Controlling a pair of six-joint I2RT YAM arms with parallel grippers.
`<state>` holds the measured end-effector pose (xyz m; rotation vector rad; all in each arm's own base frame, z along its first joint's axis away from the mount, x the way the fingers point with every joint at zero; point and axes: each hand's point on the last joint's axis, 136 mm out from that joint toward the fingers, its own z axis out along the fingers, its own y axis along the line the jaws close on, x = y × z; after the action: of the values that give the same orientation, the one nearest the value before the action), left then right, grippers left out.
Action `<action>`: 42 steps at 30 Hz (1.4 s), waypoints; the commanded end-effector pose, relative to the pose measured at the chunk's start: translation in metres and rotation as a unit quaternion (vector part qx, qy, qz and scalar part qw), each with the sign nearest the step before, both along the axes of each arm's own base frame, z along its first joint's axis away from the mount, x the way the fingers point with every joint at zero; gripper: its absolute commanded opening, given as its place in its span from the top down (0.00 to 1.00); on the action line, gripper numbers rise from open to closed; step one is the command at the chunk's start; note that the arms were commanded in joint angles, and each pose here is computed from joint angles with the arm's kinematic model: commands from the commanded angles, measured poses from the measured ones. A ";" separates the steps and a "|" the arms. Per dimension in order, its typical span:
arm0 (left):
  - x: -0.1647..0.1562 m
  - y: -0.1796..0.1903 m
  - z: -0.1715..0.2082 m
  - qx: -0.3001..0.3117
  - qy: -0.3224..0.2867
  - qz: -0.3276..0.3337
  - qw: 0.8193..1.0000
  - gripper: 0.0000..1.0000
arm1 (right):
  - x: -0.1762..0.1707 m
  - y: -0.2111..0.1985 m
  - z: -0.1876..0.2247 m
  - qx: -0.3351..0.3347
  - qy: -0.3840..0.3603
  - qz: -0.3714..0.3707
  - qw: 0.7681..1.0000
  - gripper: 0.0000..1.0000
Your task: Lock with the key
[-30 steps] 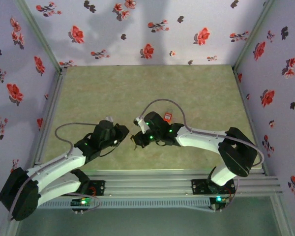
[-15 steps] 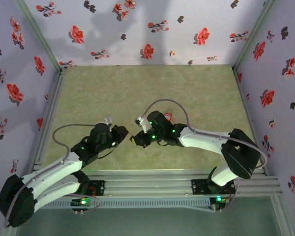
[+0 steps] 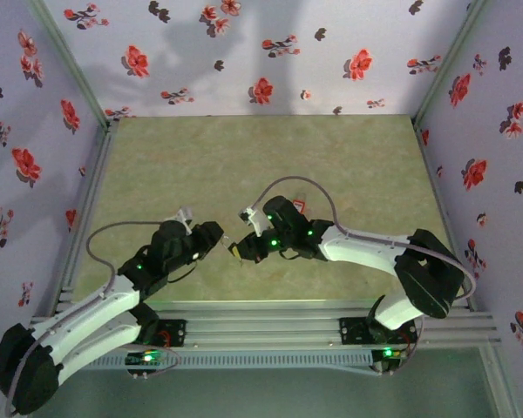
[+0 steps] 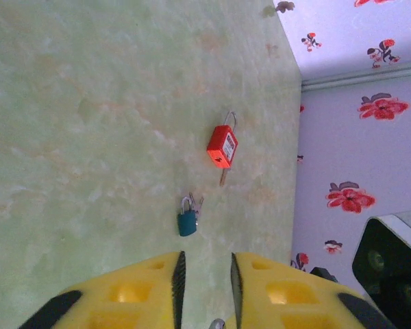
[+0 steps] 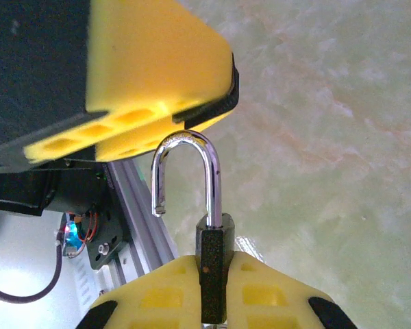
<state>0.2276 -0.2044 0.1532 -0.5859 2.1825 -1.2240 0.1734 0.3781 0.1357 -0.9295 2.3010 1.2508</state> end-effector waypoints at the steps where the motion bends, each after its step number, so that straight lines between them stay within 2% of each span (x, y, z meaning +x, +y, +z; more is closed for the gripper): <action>1: -0.003 0.008 -0.006 0.021 -0.002 0.003 1.000 0.65 | -0.002 -0.001 0.014 0.021 -0.001 0.005 1.000 1.00; 9: -0.012 0.011 -0.010 0.013 0.007 -0.007 1.000 0.53 | 0.002 -0.004 0.016 0.027 0.001 -0.006 1.000 1.00; 19: -0.032 0.000 -0.011 -0.023 0.025 -0.049 0.998 0.46 | 0.009 -0.007 0.013 0.025 0.005 -0.023 0.999 1.00; 30: -0.035 -0.003 -0.013 -0.013 0.020 -0.064 0.998 0.48 | 0.005 -0.004 0.016 0.035 0.012 -0.013 0.999 1.00; 37: -0.035 -0.002 -0.015 -0.005 0.018 -0.066 0.998 0.56 | 0.004 -0.005 0.019 0.042 0.014 -0.009 0.999 1.00; 42: -0.035 -0.001 -0.016 -0.002 0.017 -0.067 0.998 0.58 | 0.001 -0.004 0.020 0.047 0.019 -0.002 0.999 1.00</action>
<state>0.1956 -0.2049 0.1394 -0.5147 2.2664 -1.3048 0.1765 0.3717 0.1381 -0.8749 2.3119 1.3069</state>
